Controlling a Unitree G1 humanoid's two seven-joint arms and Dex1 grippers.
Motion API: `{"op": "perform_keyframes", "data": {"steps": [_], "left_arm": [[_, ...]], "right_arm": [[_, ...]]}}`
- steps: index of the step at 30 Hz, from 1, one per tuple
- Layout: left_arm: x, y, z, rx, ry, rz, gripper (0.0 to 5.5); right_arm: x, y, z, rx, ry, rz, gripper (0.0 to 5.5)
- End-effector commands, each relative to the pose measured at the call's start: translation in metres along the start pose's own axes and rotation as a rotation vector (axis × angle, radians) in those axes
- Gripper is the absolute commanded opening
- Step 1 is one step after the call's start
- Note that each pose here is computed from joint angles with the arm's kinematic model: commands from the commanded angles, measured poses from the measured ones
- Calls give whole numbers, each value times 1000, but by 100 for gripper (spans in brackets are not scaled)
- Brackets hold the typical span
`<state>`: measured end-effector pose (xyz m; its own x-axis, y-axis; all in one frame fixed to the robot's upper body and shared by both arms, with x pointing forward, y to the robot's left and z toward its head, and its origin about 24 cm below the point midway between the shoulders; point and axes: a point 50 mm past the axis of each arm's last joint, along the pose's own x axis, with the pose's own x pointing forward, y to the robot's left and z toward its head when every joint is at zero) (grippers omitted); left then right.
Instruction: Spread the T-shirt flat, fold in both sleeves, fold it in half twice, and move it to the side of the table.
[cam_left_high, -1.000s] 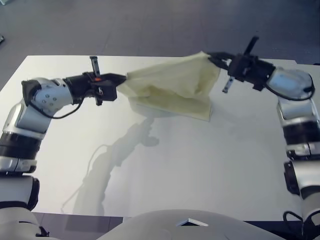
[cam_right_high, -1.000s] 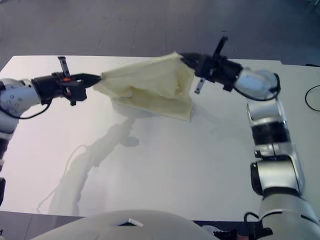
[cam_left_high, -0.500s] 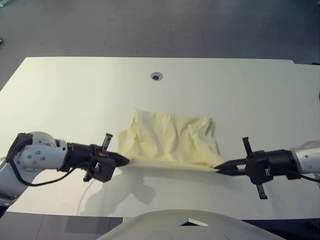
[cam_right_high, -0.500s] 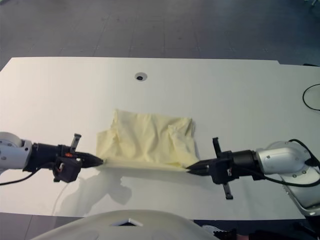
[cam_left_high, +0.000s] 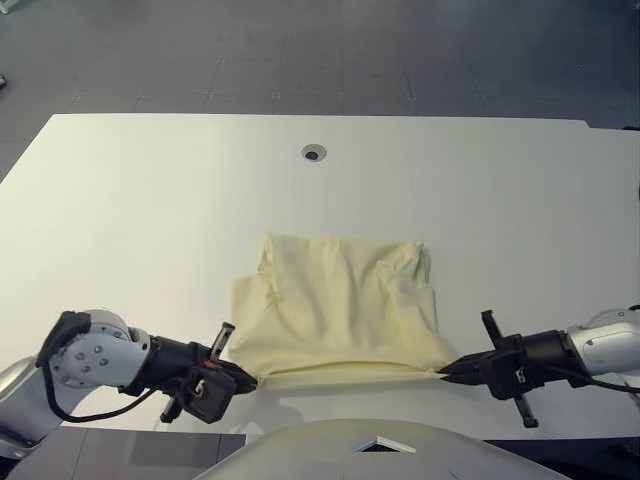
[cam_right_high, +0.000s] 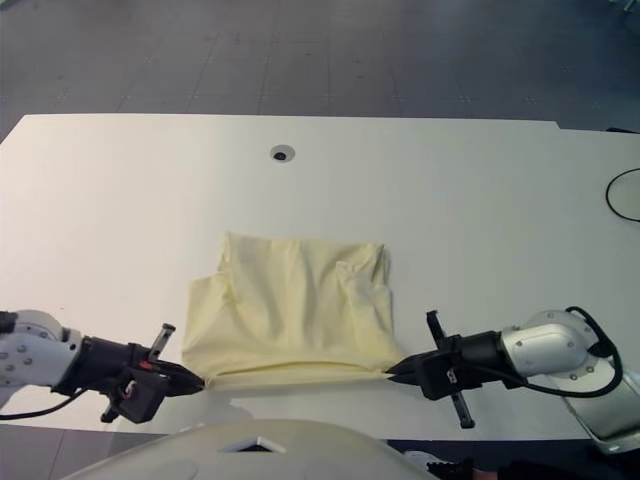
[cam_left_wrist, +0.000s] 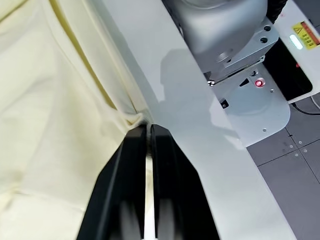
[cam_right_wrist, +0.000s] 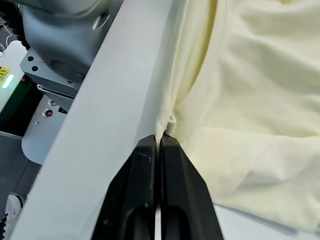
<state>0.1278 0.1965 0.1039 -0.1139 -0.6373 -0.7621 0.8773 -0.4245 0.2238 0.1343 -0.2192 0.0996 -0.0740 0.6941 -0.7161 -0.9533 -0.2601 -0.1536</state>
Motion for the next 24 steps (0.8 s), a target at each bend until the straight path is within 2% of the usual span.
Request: {"op": "perform_keyframes", "data": {"steps": [1, 6, 13, 17, 24], "left_arm": [[2, 1, -5, 6, 29, -7, 0], [-13, 28, -4, 65, 36, 170, 0], [-74, 106, 5, 235, 76, 581, 0], [-94, 152, 1, 282, 133, 764, 0], [-126, 225, -15, 382, 357, 1017, 0]], "right_arm": [[1, 4, -2, 18, 10, 20, 0], [-12, -20, 7, -16, -37, -134, 0], [-76, -106, 26, -156, -83, -643, 0], [-97, -153, 36, -233, -100, -876, 0], [-124, -230, 55, -350, -78, -1203, 0]]}}
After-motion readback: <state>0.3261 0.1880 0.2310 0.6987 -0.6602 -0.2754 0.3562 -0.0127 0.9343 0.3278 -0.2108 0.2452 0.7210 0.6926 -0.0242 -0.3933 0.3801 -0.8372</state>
